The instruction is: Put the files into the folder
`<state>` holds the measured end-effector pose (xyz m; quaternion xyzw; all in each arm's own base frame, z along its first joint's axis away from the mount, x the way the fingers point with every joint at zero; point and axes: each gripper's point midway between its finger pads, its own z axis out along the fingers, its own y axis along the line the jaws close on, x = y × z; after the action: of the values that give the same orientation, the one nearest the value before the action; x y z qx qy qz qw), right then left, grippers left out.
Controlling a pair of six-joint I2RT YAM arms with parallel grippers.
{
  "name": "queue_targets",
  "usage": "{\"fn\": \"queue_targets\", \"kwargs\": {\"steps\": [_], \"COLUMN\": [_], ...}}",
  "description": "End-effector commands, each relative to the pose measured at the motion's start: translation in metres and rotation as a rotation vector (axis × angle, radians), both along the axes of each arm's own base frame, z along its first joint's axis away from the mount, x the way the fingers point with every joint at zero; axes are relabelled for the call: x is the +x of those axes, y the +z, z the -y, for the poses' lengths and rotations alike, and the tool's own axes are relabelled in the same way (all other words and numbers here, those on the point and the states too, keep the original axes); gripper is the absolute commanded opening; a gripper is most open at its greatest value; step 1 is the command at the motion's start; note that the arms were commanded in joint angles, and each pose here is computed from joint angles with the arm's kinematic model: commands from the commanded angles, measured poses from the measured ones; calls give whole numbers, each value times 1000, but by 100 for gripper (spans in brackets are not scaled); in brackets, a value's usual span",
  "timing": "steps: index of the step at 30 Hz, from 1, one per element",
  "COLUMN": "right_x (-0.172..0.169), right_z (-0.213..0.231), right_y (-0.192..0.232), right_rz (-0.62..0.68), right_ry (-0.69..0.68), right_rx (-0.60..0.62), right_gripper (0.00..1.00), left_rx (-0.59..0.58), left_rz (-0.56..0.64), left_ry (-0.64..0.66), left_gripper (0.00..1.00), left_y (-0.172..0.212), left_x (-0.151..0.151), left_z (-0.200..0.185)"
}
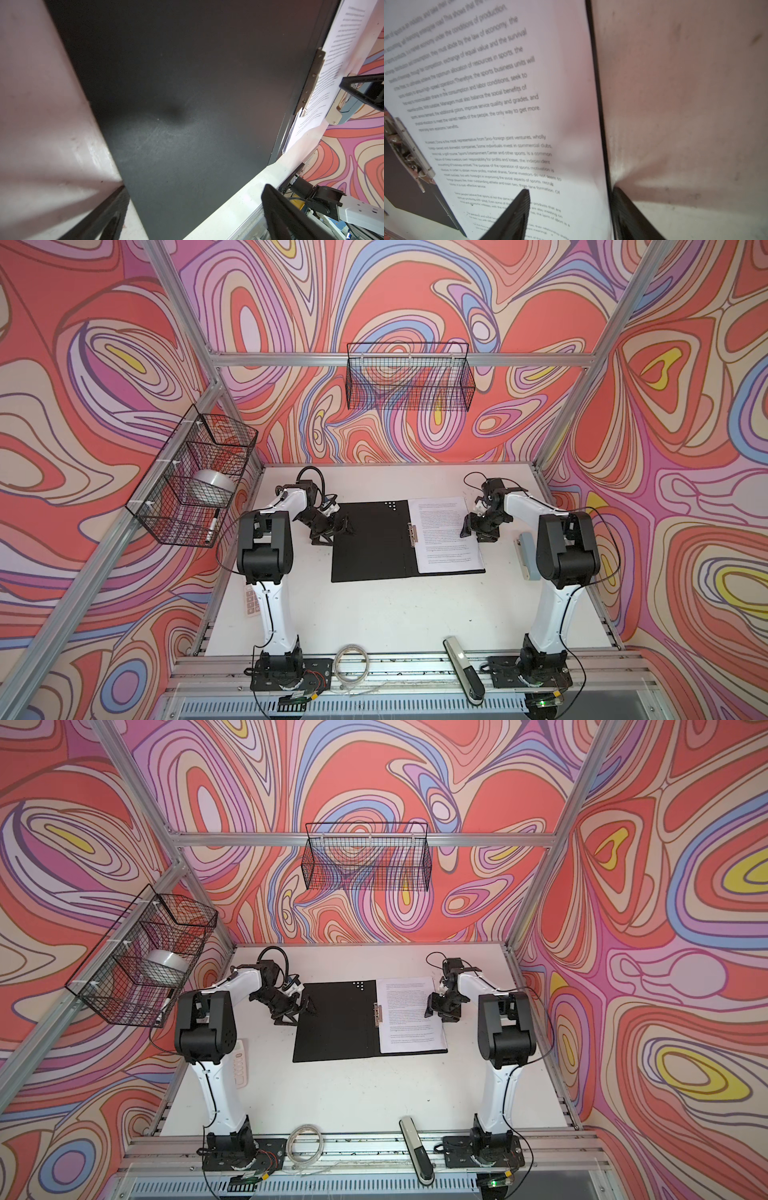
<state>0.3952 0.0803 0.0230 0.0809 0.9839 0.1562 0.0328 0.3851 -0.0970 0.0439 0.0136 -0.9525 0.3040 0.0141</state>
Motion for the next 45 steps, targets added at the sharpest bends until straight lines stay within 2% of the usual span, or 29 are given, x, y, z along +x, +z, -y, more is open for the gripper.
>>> {"fn": "queue_targets", "kwargs": {"steps": [1,20,26,32,37,42,45], "right_x": [-57,-56,-56,-56,-55,-54,-54], "right_z": [-35,-27,-27,-28,-28,-28,-28], "right_y": [-58,-64,-66,-67,-67,-67,-68], "right_rz": [-243,-259,-260,-261,-262,-263,-264], "right_ry": [68,63,63,66,70,69,69], "right_rx": [75,17,22,23,25,24,26], "right_gripper": [66,66,66,66,65,66,65], "left_rx": [-99,-286,-353,-367,-459,-483,-401], "left_rz": [-52,-74,-59,-50,-75,-90,-66], "left_ry": [-1,65,61,34,12,-9,-24], "left_gripper": [100,100,100,100,99,97,97], "left_y": [-19,-5,6,8,17,17,8], "left_x": [-9,-10,-10,-10,-13,-18,-18], "left_z": [18,24,28,29,35,36,29]}}
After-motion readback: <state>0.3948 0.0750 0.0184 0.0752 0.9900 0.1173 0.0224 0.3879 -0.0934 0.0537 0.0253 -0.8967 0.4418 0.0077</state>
